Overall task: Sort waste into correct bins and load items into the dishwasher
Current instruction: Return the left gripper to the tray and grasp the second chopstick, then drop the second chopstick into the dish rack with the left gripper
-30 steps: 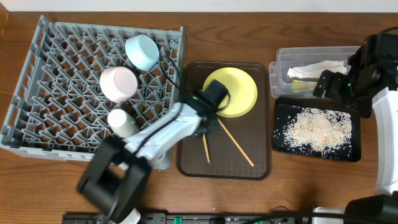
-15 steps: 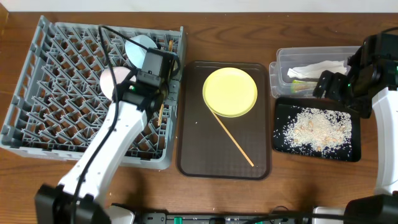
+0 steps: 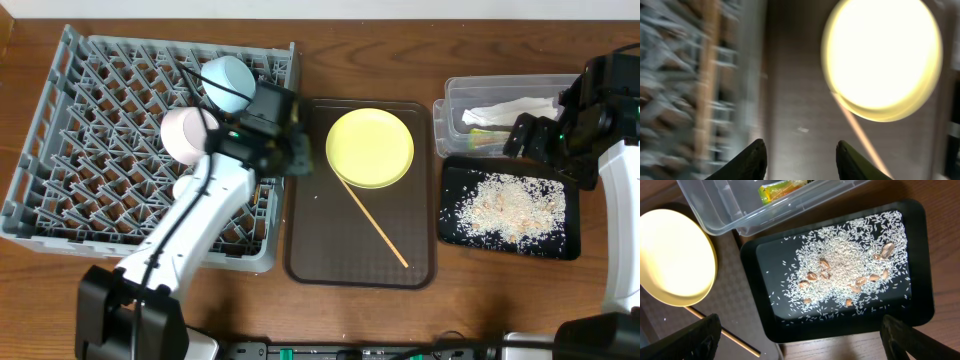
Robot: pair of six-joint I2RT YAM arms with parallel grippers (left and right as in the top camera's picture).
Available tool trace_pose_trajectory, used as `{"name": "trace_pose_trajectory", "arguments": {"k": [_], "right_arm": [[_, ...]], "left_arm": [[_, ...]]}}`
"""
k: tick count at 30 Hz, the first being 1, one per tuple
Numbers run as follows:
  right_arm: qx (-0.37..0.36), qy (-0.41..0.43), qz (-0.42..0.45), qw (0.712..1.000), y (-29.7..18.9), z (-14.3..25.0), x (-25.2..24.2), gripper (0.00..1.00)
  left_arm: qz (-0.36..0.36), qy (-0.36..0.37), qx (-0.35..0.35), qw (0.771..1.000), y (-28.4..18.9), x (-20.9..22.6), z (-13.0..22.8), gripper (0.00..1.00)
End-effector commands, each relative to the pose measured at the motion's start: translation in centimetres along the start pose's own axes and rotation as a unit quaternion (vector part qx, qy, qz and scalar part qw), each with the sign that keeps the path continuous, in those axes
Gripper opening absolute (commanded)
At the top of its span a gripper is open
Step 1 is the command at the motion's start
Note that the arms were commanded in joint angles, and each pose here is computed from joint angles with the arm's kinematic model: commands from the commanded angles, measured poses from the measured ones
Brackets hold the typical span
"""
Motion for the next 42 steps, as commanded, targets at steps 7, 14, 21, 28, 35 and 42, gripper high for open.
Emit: {"name": "trace_pose_trajectory", "arguments": {"k": [7,14,21,28,35,42], "right_arm": [[-0.006,-0.001,-0.002,1.000,-0.5,-0.2,-0.3,0.99],[-0.004,-0.001,-0.011,1.000,-0.5,-0.1,-0.1,0.99],[-0.004,-0.001,-0.011,1.000,-0.5,-0.1,-0.1,0.99],[-0.004,-0.001,-0.011,1.000,-0.5,-0.1,-0.1,0.99],[-0.002,-0.001,-0.011,1.000,-0.5,0.0,-0.1,0.99],[0.001,-0.001,-0.010,1.000,-0.5,0.0,-0.2,0.99]], "left_arm": [[-0.044,-0.114,0.017,0.992,4.6,-6.4,8.1,0.48],[-0.072,-0.111,0.052,0.990,9.9,-7.8,11.7,0.48],[-0.088,-0.104,0.061,0.989,11.9,-7.5,12.5,0.48],[-0.101,-0.102,0.067,0.987,12.6,-7.2,12.8,0.41],[-0.179,-0.104,0.078,0.975,12.0,-4.8,12.9,0.15],[-0.192,-0.127,0.067,0.971,12.0,-2.6,9.7,0.08]]}}
Point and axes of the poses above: each gripper's point midway between its finger pads, its own y axis out along the fingers, its own x axis along the line the jaws close on, z = x × y, the point moved 10 cm from there along -y, back along the fingers, and after that the axes turned 9 degrees about -y, right-handed, at the moved point
